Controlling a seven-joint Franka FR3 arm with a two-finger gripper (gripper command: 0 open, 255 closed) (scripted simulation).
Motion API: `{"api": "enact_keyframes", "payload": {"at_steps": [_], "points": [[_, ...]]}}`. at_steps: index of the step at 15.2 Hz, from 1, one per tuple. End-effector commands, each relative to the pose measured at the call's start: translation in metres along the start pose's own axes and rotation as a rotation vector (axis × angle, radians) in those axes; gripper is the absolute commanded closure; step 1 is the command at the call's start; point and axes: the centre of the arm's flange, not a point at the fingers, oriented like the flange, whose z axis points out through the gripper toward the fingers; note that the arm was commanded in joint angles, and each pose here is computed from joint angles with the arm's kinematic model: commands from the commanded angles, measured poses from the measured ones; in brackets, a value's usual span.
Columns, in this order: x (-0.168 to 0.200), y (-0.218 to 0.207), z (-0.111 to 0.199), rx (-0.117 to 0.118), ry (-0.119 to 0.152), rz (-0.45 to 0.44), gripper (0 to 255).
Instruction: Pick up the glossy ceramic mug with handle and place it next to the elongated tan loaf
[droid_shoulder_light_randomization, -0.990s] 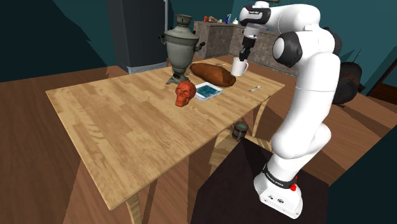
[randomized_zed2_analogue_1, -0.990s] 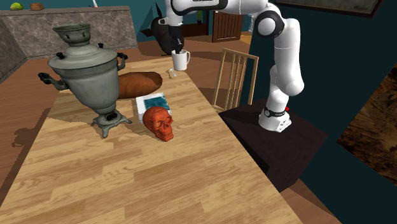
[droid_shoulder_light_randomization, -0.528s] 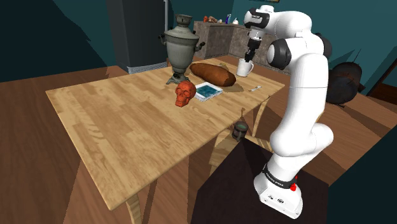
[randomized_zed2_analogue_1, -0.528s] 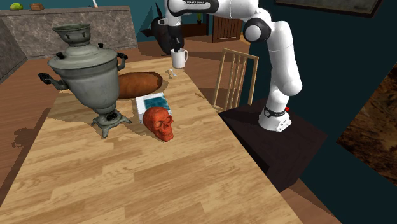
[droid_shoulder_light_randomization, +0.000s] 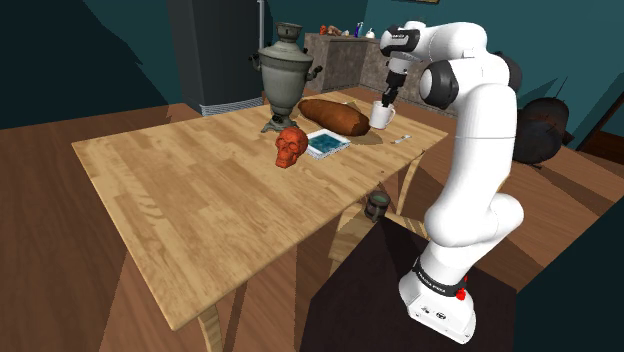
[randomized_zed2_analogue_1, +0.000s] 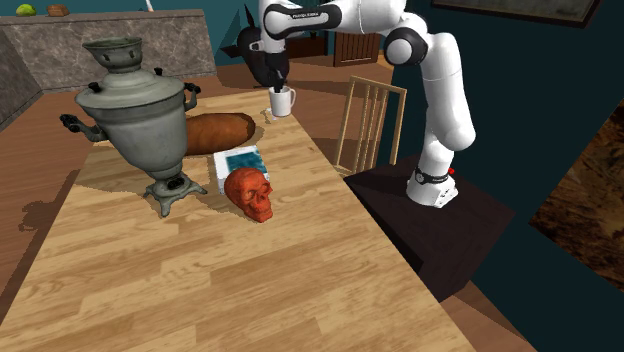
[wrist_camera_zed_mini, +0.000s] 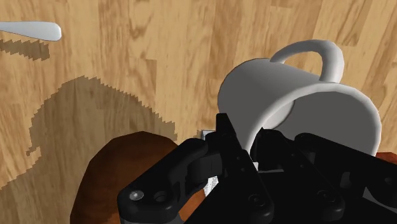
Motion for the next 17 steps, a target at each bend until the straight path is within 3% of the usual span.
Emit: {"api": "enact_keyframes", "payload": {"at_steps": [1, 17], "points": [[-0.001, 0.0, 0.011, -0.001, 0.001, 0.0, 255], [-0.004, 0.005, 0.096, -0.001, 0.001, 0.0, 255]]}}
